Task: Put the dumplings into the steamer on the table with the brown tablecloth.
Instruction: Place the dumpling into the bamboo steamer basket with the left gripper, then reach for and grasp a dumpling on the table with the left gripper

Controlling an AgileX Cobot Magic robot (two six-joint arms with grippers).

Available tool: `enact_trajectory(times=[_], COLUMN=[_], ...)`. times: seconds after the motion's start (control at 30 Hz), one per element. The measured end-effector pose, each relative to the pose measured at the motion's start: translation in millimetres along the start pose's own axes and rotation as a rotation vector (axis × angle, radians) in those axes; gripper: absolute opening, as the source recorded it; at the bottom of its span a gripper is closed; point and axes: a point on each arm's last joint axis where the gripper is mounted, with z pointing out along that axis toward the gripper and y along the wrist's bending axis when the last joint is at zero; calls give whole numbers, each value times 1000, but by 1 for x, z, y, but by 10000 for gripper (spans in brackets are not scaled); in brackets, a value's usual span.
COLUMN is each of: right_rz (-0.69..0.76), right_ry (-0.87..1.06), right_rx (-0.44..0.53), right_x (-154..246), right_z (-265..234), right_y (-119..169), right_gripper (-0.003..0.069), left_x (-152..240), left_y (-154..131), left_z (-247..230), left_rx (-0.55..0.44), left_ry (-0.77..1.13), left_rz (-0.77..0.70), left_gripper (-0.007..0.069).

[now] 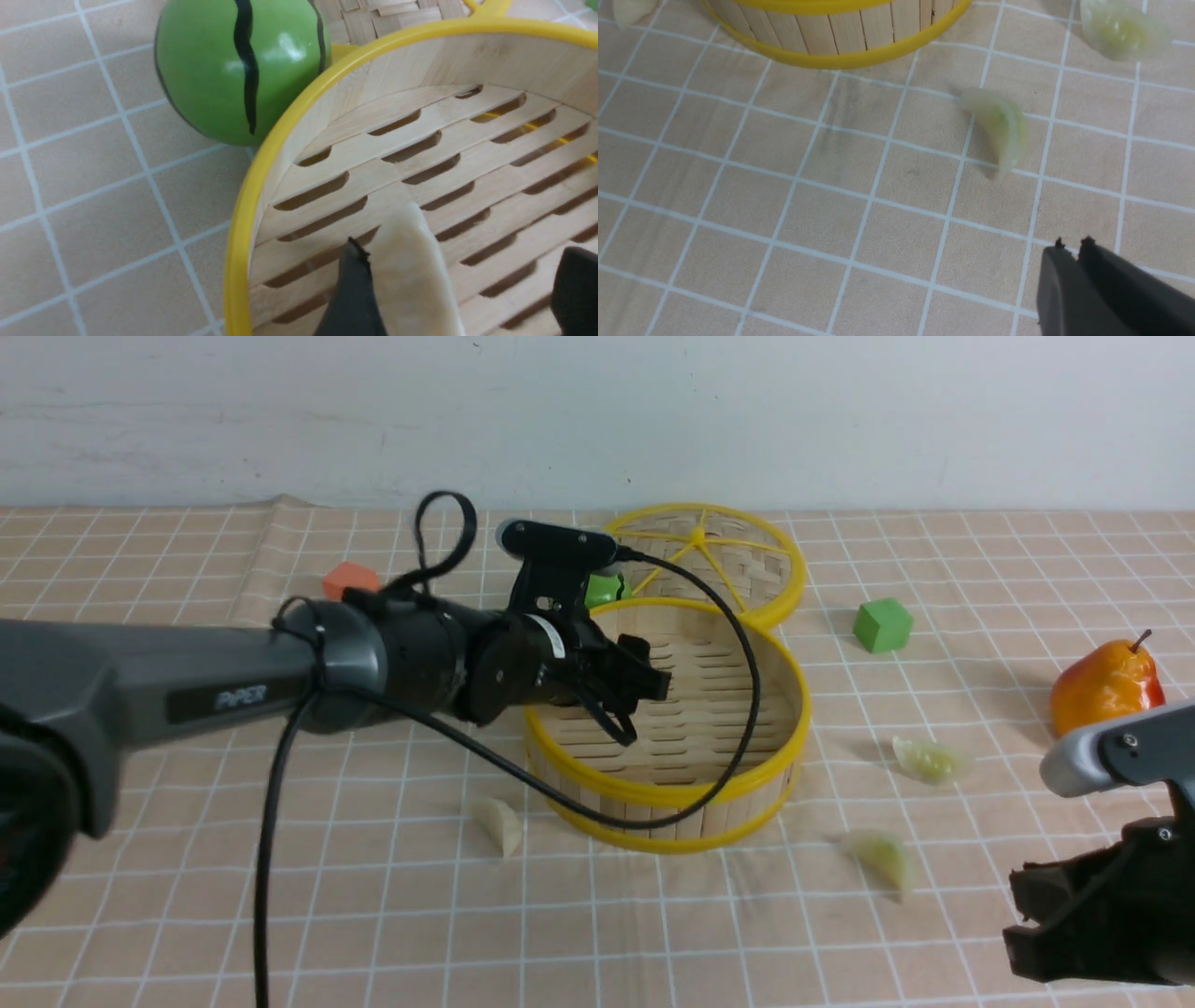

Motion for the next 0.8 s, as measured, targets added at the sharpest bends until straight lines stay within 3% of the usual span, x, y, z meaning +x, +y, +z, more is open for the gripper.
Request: enact_trajectory(times=[0.13, 0.27, 0.47, 0.8], right_rz=[0, 0, 0, 13], right_ry=[0, -2, 13, 15], right_rx=[0, 0, 2, -2], right_x=[0, 0, 1, 1], right_z=[0, 0, 4, 5], right_y=[0, 0, 0, 0], right_gripper=[59, 63, 69, 74], left_x=[-32, -28, 6, 54], left_y=[-1, 10, 11, 21], left_z=[-61, -96, -64, -12], left_rx=[-10, -53, -66, -171], left_ry=[62, 280, 482, 608], left_rz=[-3, -20, -133, -266], left_gripper=[521, 494, 461, 407])
